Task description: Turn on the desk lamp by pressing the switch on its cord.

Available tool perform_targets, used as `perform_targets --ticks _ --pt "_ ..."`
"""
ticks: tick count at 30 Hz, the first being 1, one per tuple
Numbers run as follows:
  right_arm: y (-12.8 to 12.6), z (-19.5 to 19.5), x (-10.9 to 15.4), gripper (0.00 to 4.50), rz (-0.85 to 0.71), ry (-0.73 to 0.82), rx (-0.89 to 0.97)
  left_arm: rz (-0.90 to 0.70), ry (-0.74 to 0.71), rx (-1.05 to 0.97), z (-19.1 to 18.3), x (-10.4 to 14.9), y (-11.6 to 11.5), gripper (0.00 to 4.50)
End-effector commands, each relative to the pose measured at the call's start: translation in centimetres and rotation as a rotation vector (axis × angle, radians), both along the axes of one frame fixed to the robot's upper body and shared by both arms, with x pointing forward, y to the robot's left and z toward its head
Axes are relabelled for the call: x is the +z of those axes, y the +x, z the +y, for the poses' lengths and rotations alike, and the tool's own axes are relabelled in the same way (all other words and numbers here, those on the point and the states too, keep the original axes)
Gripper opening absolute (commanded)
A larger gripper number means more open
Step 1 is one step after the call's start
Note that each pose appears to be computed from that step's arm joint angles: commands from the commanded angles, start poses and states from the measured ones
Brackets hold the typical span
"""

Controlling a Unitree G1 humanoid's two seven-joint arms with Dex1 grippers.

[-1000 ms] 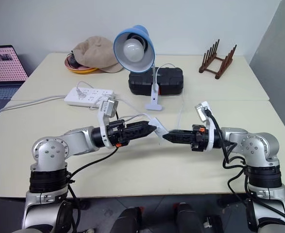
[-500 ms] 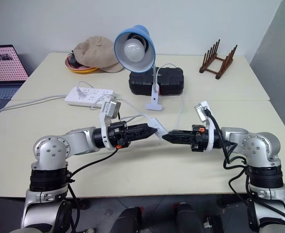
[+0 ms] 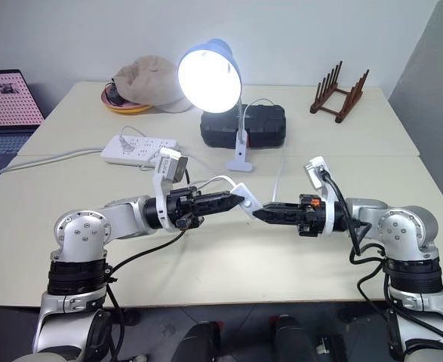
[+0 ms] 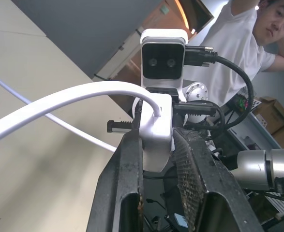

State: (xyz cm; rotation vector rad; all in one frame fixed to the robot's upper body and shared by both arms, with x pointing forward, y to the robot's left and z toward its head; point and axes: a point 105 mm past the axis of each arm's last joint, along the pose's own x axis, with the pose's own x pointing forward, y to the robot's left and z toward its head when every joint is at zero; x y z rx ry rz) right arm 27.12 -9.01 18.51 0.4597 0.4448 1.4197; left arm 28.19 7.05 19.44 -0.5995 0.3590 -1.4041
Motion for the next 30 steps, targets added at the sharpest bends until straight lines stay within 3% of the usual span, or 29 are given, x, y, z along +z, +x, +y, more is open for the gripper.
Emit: perform_targets --ticks 1,6,8,17,19,21,25,30 --pt "-0.5 0.1 1.0 0.34 -0.060 0.004 0.016 -0.027 -0.006 0.000 -0.1 0.8 0.0 0.58" --pt "-0.3 0.1 0.9 0.34 -0.068 -0.001 0.011 -0.058 0.057 0.035 -0.3 -0.1 0.2 0.56" --pt "0.0 0.2 0.9 0.34 -0.080 -0.004 0.000 -0.064 0.057 0.029 -0.1 -0.2 0.0 1.26" --pt "2.3 0.2 0.5 0.34 -0.123 -0.030 -0.082 -0.135 0.163 0.103 1.8 -1.1 0.1 2.84" --pt "4.5 0.1 -0.8 0.34 -0.176 -0.118 -0.181 -0.204 0.220 0.158 2.7 -1.2 0.3 3.19" --pt "7.7 -0.5 -3.3 0.34 -0.311 -0.332 -0.314 -0.324 0.291 0.202 3.4 -0.9 0.2 3.52" --pt "10.3 -1.5 -7.4 0.34 -0.611 -0.698 -0.257 -0.546 0.385 0.295 4.2 0.0 0.8 4.24" --pt "10.7 -0.6 -7.9 0.34 -0.679 -0.719 -0.161 -0.668 0.464 0.277 4.5 -0.6 0.3 4.46"
